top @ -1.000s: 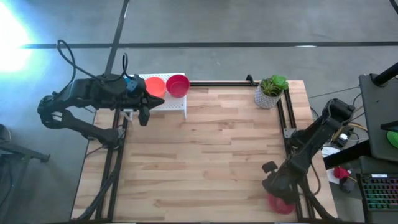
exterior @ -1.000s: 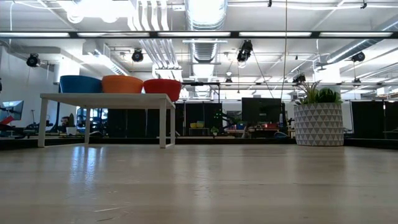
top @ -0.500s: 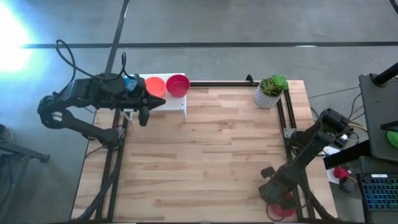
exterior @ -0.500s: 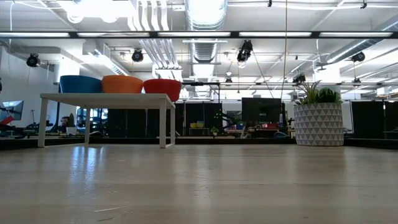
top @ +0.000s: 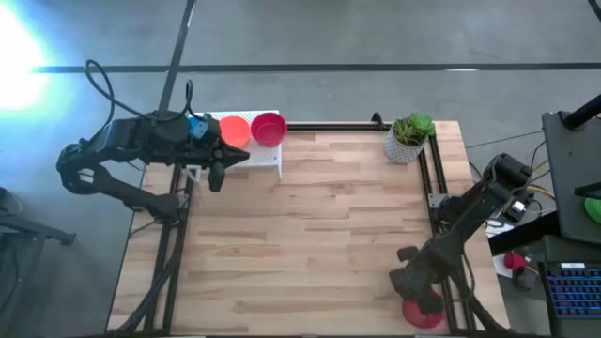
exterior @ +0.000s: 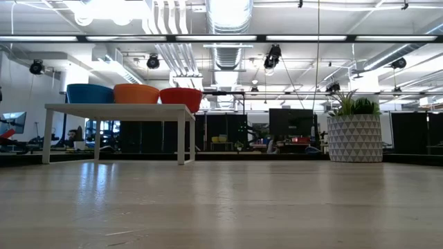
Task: Pick & Place Mini bowls
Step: Stack the red bowl on top of the red bowl on the shelf
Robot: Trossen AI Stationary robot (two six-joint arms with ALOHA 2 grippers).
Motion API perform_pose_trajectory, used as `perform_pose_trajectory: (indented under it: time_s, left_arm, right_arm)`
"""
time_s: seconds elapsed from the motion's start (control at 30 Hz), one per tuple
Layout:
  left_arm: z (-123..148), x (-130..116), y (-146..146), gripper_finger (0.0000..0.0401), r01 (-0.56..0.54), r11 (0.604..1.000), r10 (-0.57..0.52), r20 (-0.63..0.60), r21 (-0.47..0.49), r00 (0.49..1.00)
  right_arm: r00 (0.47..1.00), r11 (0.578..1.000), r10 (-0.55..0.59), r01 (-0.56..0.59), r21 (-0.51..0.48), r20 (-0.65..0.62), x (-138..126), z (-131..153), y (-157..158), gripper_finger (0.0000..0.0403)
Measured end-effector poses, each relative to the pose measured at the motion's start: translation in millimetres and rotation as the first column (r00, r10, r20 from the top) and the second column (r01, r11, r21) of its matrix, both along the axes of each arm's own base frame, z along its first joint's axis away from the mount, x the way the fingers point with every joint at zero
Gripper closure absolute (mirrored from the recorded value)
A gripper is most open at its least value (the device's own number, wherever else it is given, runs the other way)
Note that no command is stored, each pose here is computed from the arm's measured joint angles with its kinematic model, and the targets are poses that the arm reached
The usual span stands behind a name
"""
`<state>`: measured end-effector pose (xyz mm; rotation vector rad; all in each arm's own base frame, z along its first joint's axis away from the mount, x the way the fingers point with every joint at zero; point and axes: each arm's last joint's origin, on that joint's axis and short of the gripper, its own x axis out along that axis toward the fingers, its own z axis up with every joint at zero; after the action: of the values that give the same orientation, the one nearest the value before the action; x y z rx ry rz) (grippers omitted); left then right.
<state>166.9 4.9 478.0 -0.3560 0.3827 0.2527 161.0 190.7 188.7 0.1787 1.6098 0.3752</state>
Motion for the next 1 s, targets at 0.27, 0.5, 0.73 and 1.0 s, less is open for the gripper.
perform_pose_trajectory:
  time_s: [0.27,0.5,0.73,1.0]
  left_arm:
    - [-4.2,-1.9,-0.4,0.0401,0.029,0.999,-0.027,-0.056,0.035,0.998]
    - [-6.4,-2.9,-1.8,0.0401,0.111,0.991,-0.103,-0.095,0.080,0.990]
    - [-10.8,-5.4,-2.0,0.0401,0.142,0.984,-0.124,-0.155,0.108,0.980]
    - [-11.4,-8.5,-2.3,0.0401,0.163,0.979,-0.141,-0.171,0.124,0.975]
  right_arm:
    - [0.937,0.957,-0.284,0.290,0.000,0.204,42.9,45.2,-47.6,0.0394]
    - [0.767,0.788,-0.607,0.614,0.038,0.207,93.7,58.5,-118.8,0.0395]
    - [0.669,0.694,-0.714,0.716,0.081,0.208,144.3,67.8,-166.0,0.0395]
    - [0.713,0.725,-0.686,0.685,0.068,0.144,203.3,37.1,-192.7,0.0395]
